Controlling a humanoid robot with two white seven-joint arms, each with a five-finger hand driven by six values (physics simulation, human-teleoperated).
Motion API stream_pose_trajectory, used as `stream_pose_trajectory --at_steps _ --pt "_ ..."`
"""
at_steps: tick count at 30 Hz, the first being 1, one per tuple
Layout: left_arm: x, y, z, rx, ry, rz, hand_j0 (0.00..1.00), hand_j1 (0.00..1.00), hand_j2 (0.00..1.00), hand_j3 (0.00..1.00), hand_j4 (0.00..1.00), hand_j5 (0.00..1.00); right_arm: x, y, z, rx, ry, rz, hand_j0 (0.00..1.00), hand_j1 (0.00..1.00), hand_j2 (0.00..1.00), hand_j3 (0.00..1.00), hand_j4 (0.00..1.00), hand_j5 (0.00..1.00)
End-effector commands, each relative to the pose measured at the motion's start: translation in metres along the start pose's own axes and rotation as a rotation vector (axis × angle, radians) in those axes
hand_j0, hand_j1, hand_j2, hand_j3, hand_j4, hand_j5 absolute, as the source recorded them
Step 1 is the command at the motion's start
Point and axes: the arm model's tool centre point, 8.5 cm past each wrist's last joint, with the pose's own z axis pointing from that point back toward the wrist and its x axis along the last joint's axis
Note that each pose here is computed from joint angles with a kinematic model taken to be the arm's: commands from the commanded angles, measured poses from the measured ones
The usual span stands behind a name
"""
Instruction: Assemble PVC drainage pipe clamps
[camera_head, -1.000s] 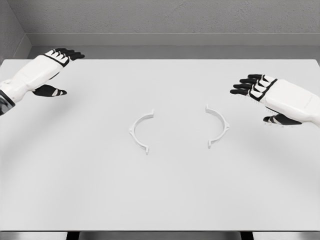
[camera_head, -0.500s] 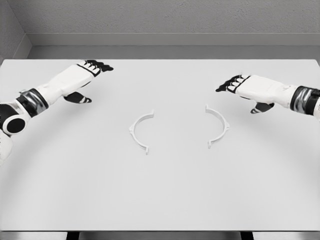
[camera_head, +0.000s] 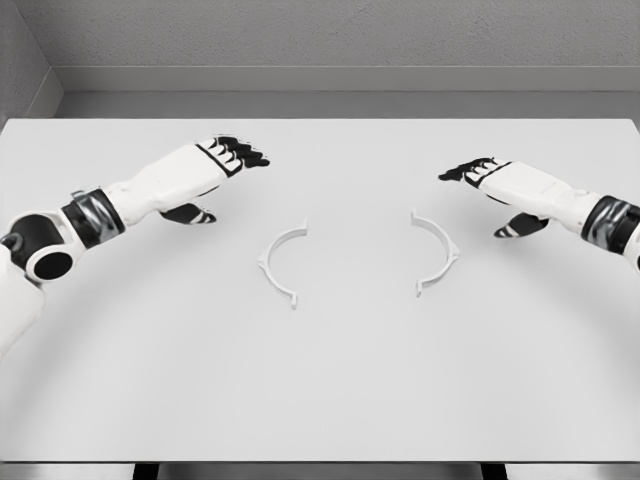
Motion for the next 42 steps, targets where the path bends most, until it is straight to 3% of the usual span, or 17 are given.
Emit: stream_pose_trajectory --at_steps 1,6,8,13,19,27,32,36,42 --pt "0.01 0.025 0.011 0.031 -0.039 -0.056 1.0 1.0 1.0 1.0 1.0 1.0 -0.004 -0.003 0.0 -0.044 0.012 -0.037 1.0 1.0 1.0 1.0 1.0 1.0" --pt "0.027 0.034 0.019 0.042 -0.084 -0.088 1.0 1.0 1.0 1.0 1.0 1.0 -0.003 0.015 -0.011 -0.031 0.011 -0.096 1.0 1.0 1.0 1.0 1.0 1.0" --pt "0.035 0.032 0.025 0.037 -0.102 -0.098 1.0 1.0 1.0 1.0 1.0 1.0 -0.003 0.028 -0.019 -0.018 0.012 -0.14 1.0 1.0 1.0 1.0 1.0 1.0" --pt "0.043 0.021 0.027 0.028 -0.115 -0.078 1.0 1.0 1.0 1.0 1.0 1.0 0.001 0.036 -0.027 -0.014 0.002 -0.166 1.0 1.0 1.0 1.0 1.0 1.0" --pt "0.045 0.002 0.029 -0.002 -0.107 -0.042 1.0 1.0 1.0 1.0 1.0 1.0 0.003 0.037 -0.028 -0.012 -0.003 -0.166 1.0 1.0 1.0 1.0 1.0 1.0" --pt "0.055 0.004 0.018 0.03 -0.133 -0.029 1.0 1.0 1.0 1.0 1.0 1.0 0.001 0.027 -0.022 -0.052 -0.015 -0.187 1.0 1.0 1.0 1.0 1.0 1.0" --pt "0.062 -0.007 0.021 0.018 -0.14 -0.005 1.0 1.0 1.0 1.0 1.0 1.0 0.002 0.029 -0.023 -0.045 -0.019 -0.187 1.0 1.0 1.0 1.0 1.0 1.0" --pt "0.066 -0.005 0.02 0.024 -0.15 -0.01 1.0 1.0 1.0 1.0 1.0 1.0 0.005 0.026 -0.023 -0.056 -0.031 -0.188 1.0 1.0 1.0 1.0 1.0 1.0" --pt "0.063 -0.015 0.021 -0.002 -0.136 -0.002 1.0 1.0 1.0 1.0 1.0 1.0 0.009 0.023 -0.024 -0.061 -0.042 -0.174 1.0 1.0 1.0 1.0 1.0 1.0"
